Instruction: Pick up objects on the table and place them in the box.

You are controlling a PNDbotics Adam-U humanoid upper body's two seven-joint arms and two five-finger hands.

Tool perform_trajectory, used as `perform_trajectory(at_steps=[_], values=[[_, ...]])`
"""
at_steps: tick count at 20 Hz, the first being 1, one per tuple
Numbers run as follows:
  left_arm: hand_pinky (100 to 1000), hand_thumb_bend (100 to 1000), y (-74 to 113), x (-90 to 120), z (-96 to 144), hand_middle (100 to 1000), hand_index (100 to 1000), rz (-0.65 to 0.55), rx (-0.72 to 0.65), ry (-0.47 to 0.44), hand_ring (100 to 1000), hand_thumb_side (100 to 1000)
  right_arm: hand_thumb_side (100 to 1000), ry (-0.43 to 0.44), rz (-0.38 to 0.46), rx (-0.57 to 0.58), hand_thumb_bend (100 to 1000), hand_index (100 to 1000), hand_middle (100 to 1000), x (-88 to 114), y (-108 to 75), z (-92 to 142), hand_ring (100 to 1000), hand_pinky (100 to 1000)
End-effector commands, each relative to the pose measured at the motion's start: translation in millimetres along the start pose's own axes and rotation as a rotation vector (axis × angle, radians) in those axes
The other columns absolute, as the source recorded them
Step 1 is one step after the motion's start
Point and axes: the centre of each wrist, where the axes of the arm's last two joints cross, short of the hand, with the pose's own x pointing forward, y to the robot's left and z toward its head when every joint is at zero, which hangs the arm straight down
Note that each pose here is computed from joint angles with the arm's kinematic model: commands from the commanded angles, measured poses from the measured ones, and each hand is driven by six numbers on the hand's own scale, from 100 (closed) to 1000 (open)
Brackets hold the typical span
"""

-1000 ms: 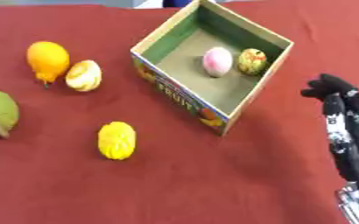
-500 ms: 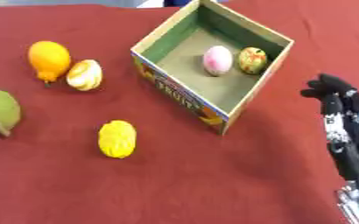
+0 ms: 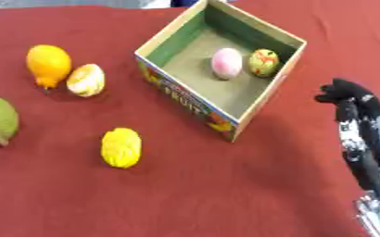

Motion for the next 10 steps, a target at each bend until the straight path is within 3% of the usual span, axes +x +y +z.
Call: perform_trajectory(at_steps=[1, 7, 10], values=[[864, 144, 7.6, -4, -2, 781, 888, -0.022, -0.025, 0.002, 812, 605, 727, -0.028, 0.016, 0.028, 100, 833, 715, 5, -3.6, -5, 709, 845], [867, 163, 11.2, 0, -17, 784, 899, -0.014, -0.032, -0.038, 816, 605, 728, -0.027, 0.009, 0.035, 100, 833, 714, 5, -2.1, -7, 710, 845], [872, 225, 11.5, 2, -25, 799, 914, -0.009, -0.043, -0.049, 827, 582, 729, -0.026, 0.005, 0.034, 100, 832, 714, 5, -1.5, -7, 710, 845]])
